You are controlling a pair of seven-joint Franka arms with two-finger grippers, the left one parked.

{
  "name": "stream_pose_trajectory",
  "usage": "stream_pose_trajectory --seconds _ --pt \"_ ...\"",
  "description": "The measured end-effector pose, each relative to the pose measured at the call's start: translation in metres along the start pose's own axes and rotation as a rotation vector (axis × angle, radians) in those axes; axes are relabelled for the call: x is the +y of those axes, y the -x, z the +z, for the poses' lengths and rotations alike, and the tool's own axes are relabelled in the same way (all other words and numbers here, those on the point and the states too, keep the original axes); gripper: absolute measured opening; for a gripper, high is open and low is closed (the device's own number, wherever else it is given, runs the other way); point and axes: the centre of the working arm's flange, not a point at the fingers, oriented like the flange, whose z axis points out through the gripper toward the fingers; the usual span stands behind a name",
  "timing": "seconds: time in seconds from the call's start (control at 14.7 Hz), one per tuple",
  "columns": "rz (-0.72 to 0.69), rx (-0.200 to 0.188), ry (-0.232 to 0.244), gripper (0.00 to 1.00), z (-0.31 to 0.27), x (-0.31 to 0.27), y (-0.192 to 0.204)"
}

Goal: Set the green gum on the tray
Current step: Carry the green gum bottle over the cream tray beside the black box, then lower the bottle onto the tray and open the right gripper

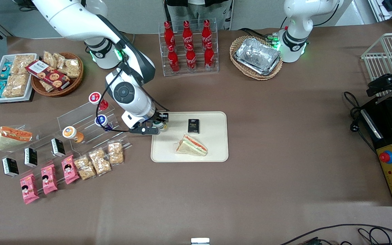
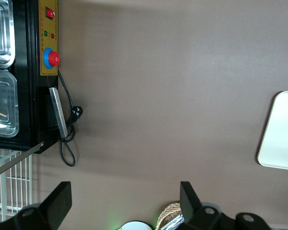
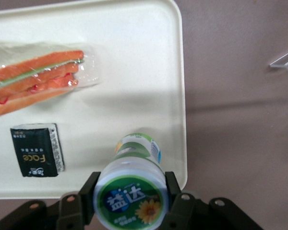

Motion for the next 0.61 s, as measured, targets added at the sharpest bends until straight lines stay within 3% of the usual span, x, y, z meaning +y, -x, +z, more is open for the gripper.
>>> stream_pose_trajectory --seconds 0.61 --pt "-0.025 -0.024 0.012 0.59 0.036 0.000 0.002"
